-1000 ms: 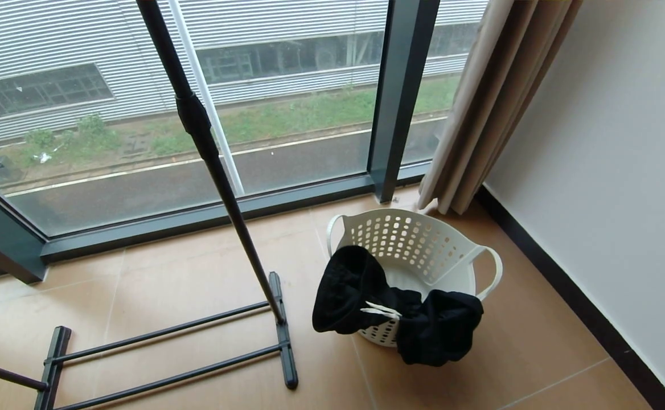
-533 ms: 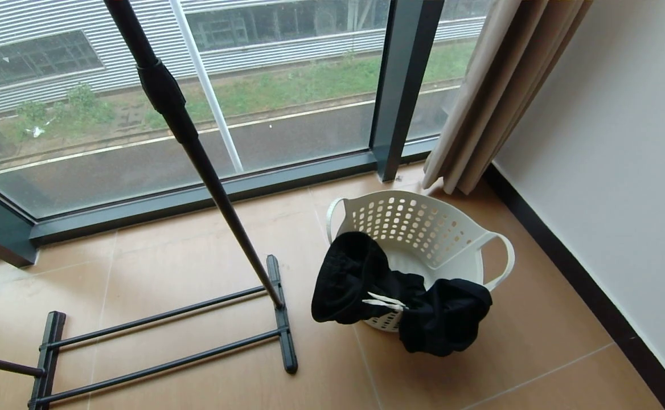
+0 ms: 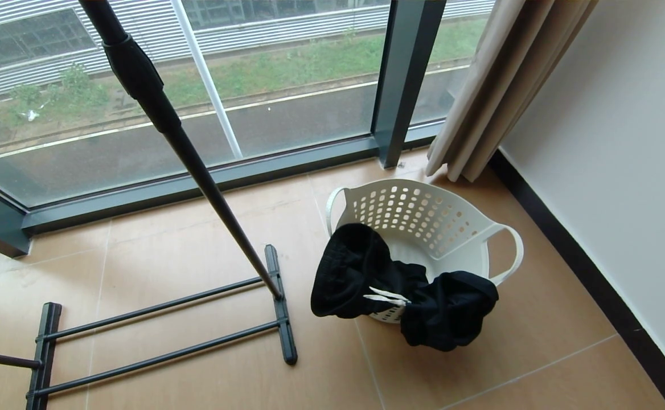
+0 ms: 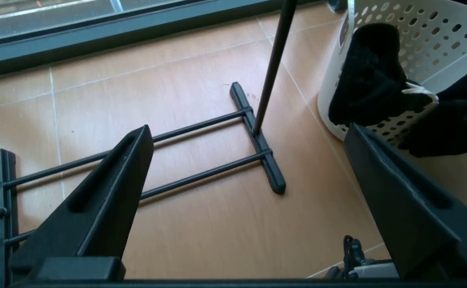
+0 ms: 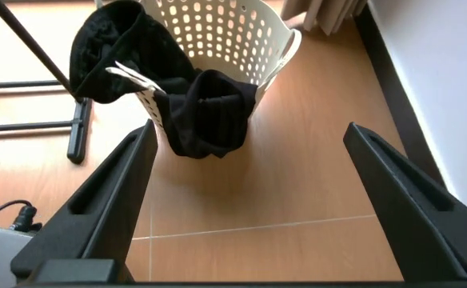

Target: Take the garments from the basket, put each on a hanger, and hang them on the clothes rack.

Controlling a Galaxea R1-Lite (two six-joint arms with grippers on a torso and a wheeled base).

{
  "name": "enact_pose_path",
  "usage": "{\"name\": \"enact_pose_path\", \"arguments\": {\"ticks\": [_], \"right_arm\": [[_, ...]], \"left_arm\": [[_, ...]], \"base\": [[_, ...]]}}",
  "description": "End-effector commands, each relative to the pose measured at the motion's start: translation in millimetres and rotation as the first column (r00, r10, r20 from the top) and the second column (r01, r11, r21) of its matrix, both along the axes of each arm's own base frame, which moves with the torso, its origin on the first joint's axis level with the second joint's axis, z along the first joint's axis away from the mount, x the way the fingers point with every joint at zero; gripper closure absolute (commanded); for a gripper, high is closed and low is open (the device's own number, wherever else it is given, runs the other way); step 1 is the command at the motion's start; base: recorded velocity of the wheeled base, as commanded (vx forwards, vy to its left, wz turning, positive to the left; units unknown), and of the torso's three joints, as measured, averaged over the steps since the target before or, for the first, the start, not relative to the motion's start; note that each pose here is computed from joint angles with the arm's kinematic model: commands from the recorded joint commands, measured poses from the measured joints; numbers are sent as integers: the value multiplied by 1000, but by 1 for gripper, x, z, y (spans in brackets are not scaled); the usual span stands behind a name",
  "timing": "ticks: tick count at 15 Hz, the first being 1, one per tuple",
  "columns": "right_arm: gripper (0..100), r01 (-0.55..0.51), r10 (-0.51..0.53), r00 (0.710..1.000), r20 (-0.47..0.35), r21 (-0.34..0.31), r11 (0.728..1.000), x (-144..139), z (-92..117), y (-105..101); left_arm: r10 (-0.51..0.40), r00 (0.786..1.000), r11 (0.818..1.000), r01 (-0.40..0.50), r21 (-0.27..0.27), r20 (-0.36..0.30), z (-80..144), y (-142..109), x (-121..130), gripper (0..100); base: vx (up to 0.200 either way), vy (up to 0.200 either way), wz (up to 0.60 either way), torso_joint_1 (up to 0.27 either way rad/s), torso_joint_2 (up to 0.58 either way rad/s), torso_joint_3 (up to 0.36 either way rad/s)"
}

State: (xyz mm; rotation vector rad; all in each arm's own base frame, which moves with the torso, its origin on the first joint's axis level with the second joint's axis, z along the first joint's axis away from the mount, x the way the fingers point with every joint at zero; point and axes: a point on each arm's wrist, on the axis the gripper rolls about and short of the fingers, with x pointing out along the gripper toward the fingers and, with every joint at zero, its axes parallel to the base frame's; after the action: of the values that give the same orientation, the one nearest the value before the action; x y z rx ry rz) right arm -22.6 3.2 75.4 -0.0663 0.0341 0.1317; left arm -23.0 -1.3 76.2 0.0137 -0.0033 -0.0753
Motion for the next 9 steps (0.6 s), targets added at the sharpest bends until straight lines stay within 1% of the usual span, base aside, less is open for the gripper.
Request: {"name": "enact_pose_path", "arguments": {"ticks": [1,2,3,4,5,6,7,8,9], "right_arm": [[0,-3,2,999,-49,-21,1000,7,23,0],[0,-7,5,996,-90,-22,1000,16,48,0],[0,-22,16,990,-142,-42,999,29,60,0],[0,-55,36,982,-187,-95,994,44,73,0],[0,-55,36,982,-187,-95,994,44,73,0],[0,-100,51,961,-272,-171,980,77,87,2],[0,-129,57,949,-310,-217,968,94,93,3],[0,-174,71,936,-345,-279,944,109,97,4],[0,-204,78,928,-365,-319,926,118,98,5]], "left_arm": [[0,1000,1000,0,0,0,0,0,0,0],[0,1000,1000,0,2,0,0,0,0,0],[0,1000,1000,0,2,0,0,0,0,0],[0,1000,1000,0,2,2,0,0,0,0],[0,1000,1000,0,2,2,0,0,0,0],[0,1000,1000,0,0,2,0,0,0,0],[0,1000,1000,0,0,2,0,0,0,0],[0,1000,1000,0,0,2,0,0,0,0],[0,1000,1000,0,0,2,0,0,0,0]], "base": [[0,0,0,0,0,0],[0,0,0,0,0,0],[0,0,0,0,0,0],[0,0,0,0,0,0],[0,0,0,0,0,0],[0,0,0,0,0,0],[0,0,0,0,0,0],[0,0,0,0,0,0],[0,0,0,0,0,0]]}}
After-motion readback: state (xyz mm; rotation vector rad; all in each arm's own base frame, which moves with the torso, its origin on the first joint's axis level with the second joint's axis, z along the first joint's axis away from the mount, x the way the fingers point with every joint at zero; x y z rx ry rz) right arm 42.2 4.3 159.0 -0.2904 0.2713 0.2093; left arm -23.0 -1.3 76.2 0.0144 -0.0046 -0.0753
